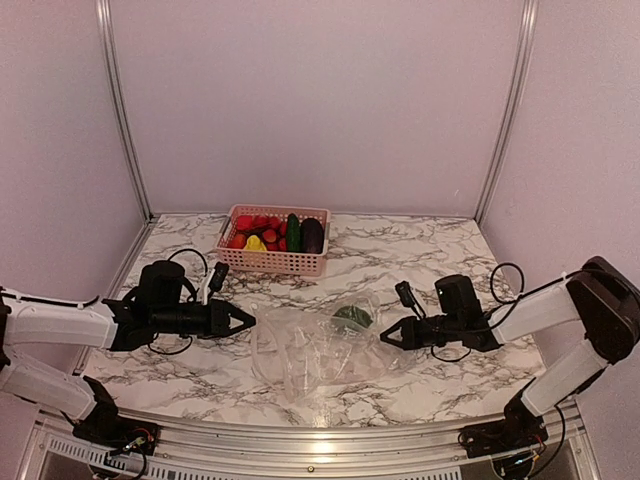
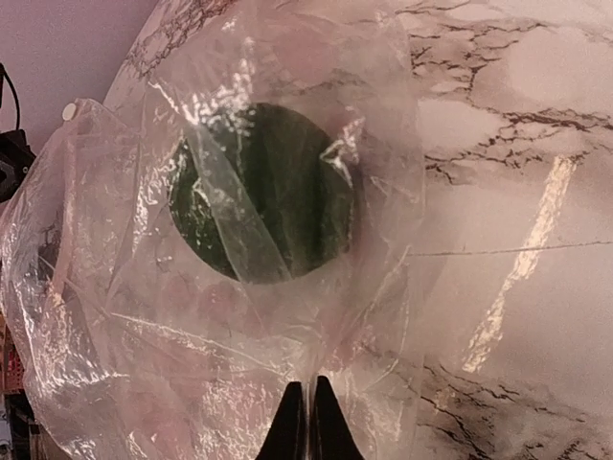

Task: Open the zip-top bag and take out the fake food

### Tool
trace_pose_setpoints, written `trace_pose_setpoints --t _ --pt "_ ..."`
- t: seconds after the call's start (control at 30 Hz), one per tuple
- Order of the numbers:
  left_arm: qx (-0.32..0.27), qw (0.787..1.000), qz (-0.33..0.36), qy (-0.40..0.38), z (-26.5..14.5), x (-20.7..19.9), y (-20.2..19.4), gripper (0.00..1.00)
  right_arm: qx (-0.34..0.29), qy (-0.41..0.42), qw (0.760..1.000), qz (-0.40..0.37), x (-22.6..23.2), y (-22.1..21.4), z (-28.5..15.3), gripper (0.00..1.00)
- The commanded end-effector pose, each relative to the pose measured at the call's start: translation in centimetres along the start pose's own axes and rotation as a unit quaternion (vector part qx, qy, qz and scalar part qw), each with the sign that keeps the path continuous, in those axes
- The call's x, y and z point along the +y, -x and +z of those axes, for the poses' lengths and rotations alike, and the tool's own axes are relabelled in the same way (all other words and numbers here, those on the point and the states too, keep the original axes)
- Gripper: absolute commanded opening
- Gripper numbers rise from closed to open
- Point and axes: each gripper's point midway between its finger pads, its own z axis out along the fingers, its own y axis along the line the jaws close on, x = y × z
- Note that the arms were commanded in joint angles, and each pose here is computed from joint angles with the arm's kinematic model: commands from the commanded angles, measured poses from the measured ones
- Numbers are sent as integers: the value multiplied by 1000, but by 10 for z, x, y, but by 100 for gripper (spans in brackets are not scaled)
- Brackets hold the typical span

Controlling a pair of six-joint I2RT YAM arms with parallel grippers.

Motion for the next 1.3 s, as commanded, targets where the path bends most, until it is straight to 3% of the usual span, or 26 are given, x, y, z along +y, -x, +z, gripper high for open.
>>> trace_pose_setpoints --t 0.0,0.27,0.4,0.53,0.77,1.07,1.27 --pt "0 1000 -23 -4 14 4 0 20 -10 0 1000 -12 10 10 -9 6" --pt "19 999 -31 -9 33 10 -8 17 -53 -27 998 -24 -3 59 -29 48" --pt "25 999 -28 -12 39 7 -12 16 -57 -28 997 -33 -5 80 -21 63" --pt "28 999 -25 -17 41 3 -13 15 -48 -20 998 -39 -11 94 -1 69" --pt "27 999 -13 -14 32 -7 -14 15 -23 21 999 -33 -16 93 28 68" --pt "19 999 13 25 2 -21 -16 15 -14 40 999 -22 -17 78 34 46" --pt "50 998 7 33 16 -12 -34 15 -12 45 999 -17 -16 76 38 36"
